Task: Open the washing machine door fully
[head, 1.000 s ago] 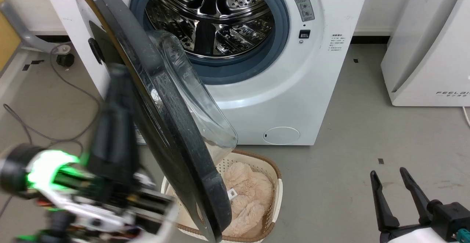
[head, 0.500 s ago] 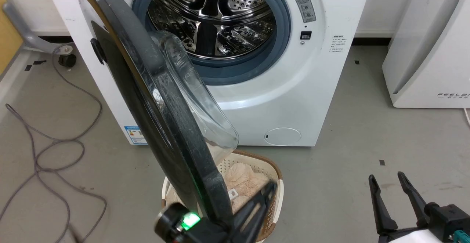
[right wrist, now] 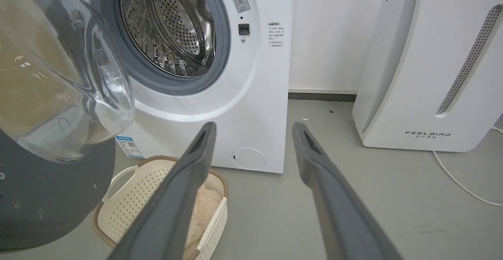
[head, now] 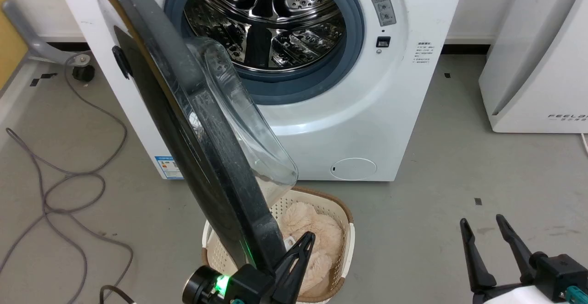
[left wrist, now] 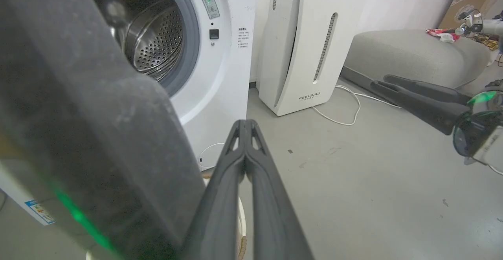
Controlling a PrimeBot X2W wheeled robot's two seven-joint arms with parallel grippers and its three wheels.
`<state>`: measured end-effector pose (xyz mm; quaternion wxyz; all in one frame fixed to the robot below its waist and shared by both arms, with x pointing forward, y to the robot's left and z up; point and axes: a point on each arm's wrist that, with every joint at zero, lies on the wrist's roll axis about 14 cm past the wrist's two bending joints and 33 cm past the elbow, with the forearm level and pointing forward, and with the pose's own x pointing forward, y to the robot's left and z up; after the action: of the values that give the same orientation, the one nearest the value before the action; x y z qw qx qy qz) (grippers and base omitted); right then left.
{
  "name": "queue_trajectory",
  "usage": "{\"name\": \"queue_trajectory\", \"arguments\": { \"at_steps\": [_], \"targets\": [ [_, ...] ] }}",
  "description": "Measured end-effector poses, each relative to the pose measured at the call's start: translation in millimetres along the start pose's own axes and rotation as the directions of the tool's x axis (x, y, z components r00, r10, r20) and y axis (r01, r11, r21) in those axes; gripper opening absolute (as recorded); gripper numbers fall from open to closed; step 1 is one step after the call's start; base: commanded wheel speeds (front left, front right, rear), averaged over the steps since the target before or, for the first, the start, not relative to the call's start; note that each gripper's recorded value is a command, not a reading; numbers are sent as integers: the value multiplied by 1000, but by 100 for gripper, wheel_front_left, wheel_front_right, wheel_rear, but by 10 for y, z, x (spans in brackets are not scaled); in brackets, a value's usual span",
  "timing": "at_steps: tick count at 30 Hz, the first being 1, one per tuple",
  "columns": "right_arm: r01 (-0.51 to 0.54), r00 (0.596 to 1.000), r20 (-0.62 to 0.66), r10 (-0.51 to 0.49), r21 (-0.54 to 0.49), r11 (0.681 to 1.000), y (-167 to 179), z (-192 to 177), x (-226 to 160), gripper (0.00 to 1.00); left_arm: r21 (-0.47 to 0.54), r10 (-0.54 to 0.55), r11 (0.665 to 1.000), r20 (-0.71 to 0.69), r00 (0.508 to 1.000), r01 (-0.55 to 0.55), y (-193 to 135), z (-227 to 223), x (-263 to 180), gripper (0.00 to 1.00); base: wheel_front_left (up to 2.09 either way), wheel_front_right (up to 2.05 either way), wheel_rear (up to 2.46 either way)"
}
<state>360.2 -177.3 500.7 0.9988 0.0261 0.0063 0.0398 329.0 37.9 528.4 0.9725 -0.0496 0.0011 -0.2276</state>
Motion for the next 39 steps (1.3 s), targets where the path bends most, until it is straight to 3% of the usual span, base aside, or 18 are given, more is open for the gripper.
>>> {"name": "queue_trajectory", "arguments": {
  "at_steps": [13, 23, 25, 30, 38, 39],
  "targets": [
    [-34, 999, -12, 34, 8, 999, 101, -46, 98, 100, 25, 137, 990, 60, 989, -139, 293, 201, -207, 0, 0, 0, 0],
    [-126, 992, -29, 126, 13, 992, 398, -96, 281, 100, 60, 375, 921, 135, 917, -386, 903, 419, -667, 0, 0, 0, 0],
    [-143, 989, -37, 143, 15, 990, 454, -118, 312, 100, 61, 440, 890, 151, 885, -452, 1085, 463, -781, 0, 0, 0, 0],
    [-163, 985, -44, 164, 19, 986, 526, -141, 357, 100, 121, 606, 767, 186, 774, -630, 1729, 580, -1144, 0, 0, 0, 0],
    [-155, 987, -44, 156, 19, 988, 498, -142, 366, 100, 114, 754, 618, 195, 628, -778, 2348, 597, -1611, 0, 0, 0, 0],
    [-154, 987, -45, 154, 19, 988, 493, -144, 365, 100, 99, 781, 586, 194, 594, -804, 2489, 585, -1708, 0, 0, 0, 0]
  ]
}}
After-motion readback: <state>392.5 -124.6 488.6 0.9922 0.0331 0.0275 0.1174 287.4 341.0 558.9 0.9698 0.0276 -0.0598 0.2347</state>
